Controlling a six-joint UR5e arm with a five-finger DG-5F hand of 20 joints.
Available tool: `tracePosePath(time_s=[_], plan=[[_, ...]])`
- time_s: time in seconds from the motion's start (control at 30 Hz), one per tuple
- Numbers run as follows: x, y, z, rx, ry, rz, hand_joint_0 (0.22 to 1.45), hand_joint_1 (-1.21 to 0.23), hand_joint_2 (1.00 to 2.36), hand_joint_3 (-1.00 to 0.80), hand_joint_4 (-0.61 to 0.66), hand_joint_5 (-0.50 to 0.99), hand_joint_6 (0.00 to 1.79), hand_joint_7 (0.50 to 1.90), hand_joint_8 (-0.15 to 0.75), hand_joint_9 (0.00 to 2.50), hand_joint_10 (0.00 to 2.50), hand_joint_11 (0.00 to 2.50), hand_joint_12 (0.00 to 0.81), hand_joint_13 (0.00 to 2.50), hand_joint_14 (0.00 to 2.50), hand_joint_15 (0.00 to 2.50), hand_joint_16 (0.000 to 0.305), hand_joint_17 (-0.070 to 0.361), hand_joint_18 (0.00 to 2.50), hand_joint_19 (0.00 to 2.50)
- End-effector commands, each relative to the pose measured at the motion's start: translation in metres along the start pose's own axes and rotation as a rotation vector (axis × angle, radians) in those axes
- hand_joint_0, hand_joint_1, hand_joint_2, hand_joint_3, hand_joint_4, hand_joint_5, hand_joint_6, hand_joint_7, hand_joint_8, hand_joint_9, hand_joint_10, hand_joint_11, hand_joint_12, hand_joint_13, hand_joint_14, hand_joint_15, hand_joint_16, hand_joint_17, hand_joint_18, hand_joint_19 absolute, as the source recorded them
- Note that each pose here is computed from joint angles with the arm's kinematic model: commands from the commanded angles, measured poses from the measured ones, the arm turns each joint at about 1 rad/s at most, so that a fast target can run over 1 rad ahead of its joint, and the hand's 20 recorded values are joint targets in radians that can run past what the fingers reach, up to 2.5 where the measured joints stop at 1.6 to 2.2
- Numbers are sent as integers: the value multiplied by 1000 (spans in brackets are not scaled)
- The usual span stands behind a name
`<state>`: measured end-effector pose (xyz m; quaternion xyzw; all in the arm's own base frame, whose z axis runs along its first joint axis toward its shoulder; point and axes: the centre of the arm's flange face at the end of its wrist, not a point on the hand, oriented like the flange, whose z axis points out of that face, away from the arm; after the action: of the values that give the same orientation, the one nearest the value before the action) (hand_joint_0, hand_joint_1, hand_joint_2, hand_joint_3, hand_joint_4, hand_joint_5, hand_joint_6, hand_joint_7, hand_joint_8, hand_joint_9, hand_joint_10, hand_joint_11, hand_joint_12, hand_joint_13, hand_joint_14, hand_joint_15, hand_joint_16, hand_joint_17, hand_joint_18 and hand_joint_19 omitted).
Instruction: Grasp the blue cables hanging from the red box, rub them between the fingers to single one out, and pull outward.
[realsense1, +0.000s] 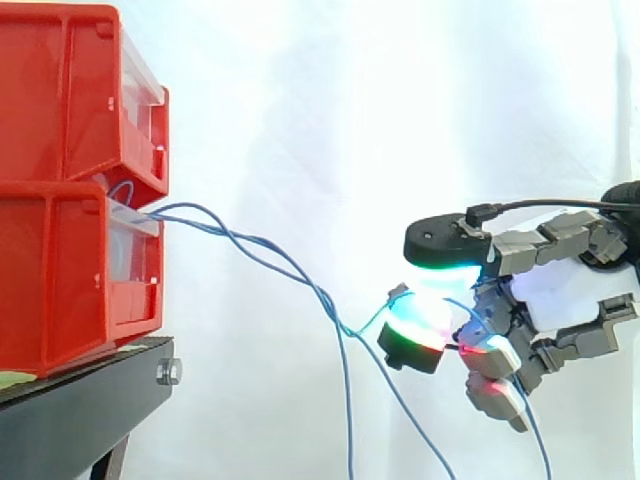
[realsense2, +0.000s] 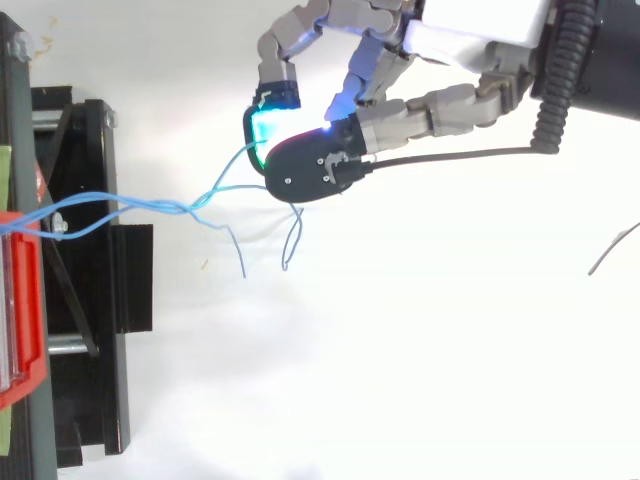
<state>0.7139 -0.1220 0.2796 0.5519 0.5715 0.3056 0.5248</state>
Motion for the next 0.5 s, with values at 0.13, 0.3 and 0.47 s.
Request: tracePosePath(time_s=[0.13, 0.3, 0.47], plan=[[4, 4, 3, -34, -1, 8, 632, -866, 1026, -7, -126, -83, 926, 1158, 211, 1256, 24, 860, 300, 1115, 35, 981, 42, 94, 945, 842], [3, 5, 4, -42, -4, 11, 637, -866, 1026, -13, -115, -83, 926, 1161, 216, 1253, 27, 866, 300, 1115, 34, 979, 42, 93, 944, 838], [3, 5, 4, -42, -4, 11, 645, -872, 1029, -13, -111, -87, 928, 1158, 205, 1245, 28, 882, 290, 1106, 36, 983, 40, 90, 933, 848]])
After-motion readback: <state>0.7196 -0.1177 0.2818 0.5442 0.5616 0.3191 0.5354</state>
